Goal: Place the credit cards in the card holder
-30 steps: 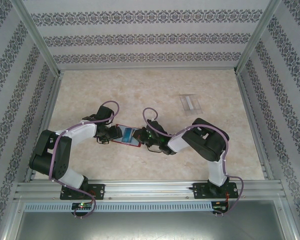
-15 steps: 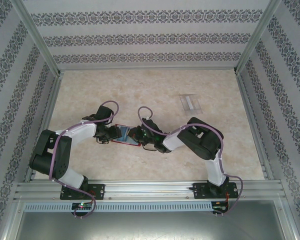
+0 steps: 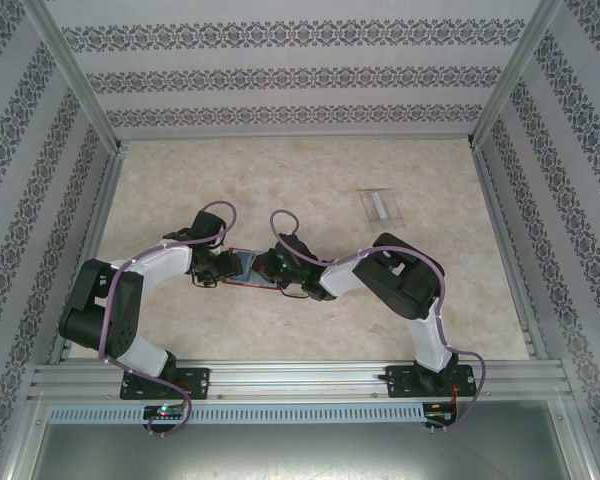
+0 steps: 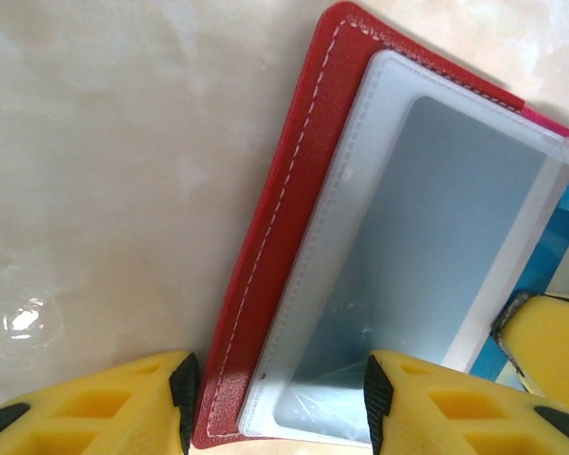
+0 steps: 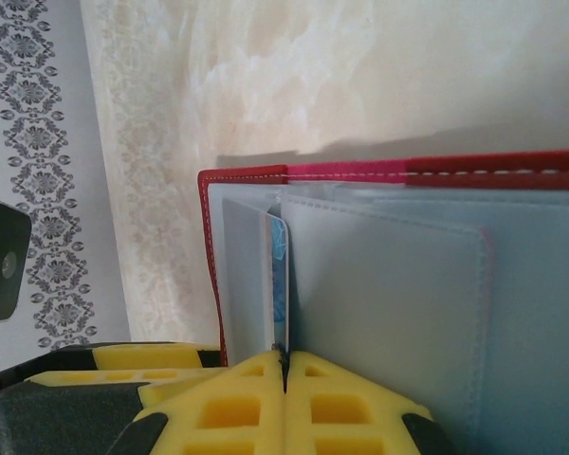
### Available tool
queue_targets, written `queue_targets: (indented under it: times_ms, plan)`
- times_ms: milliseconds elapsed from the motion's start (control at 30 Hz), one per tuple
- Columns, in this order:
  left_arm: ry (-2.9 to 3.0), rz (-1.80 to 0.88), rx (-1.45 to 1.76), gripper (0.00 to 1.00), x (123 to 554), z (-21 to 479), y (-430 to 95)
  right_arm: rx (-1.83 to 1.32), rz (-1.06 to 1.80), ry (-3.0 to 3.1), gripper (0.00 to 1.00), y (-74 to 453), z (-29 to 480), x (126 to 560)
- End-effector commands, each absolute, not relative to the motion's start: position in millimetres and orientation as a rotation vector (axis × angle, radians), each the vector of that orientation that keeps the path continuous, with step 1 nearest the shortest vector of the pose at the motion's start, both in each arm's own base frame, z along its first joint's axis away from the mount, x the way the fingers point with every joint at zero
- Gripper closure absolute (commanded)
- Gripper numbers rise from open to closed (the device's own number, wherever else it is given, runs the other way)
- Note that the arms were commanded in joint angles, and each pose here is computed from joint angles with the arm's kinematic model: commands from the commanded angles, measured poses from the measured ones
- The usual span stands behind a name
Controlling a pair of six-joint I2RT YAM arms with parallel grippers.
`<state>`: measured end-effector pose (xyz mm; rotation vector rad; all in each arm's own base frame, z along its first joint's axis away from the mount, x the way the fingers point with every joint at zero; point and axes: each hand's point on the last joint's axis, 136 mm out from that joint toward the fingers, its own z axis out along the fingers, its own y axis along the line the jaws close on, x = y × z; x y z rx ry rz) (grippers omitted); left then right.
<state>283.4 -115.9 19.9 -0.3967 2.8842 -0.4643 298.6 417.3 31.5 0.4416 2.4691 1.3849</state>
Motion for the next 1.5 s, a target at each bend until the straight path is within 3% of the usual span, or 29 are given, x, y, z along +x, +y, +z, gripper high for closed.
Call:
queue_targets:
  times_ms: [0, 233, 467, 700, 833, 967, 1467]
  plan:
    - [2.868, -0.74, -0.348, 0.48, 285, 17, -152, 0.366, 1.356, 2.507, 0.97, 430, 25, 289]
    - [2.841, -0.743, -0.371, 0.48, 286, 24, -149, 0.348, 1.32, 2.52, 0.89, 430, 28, 290]
    - [2.826, -0.669, -0.382, 0.34, 287, 30, -138, 0.303, 1.216, 2.531, 0.76, 403, 40, 289]
    - [2.817, -0.649, -0.349, 0.28, 290, 36, -136, 0.271, 1.176, 2.526, 0.76, 395, 52, 289]
    - [2.824, -0.663, -0.318, 0.09, 293, 33, -141, 0.266, 1.124, 2.517, 0.75, 385, 55, 289]
    - [2.844, -0.608, -0.284, 0.03, 295, 31, -140, 0.234, 1.01, 2.48, 0.74, 361, 67, 293]
    - [2.955, -0.391, -0.193, 0.07, 294, 14, -135, 0.114, 0.681, 2.225, 0.72, 273, 139, 306]
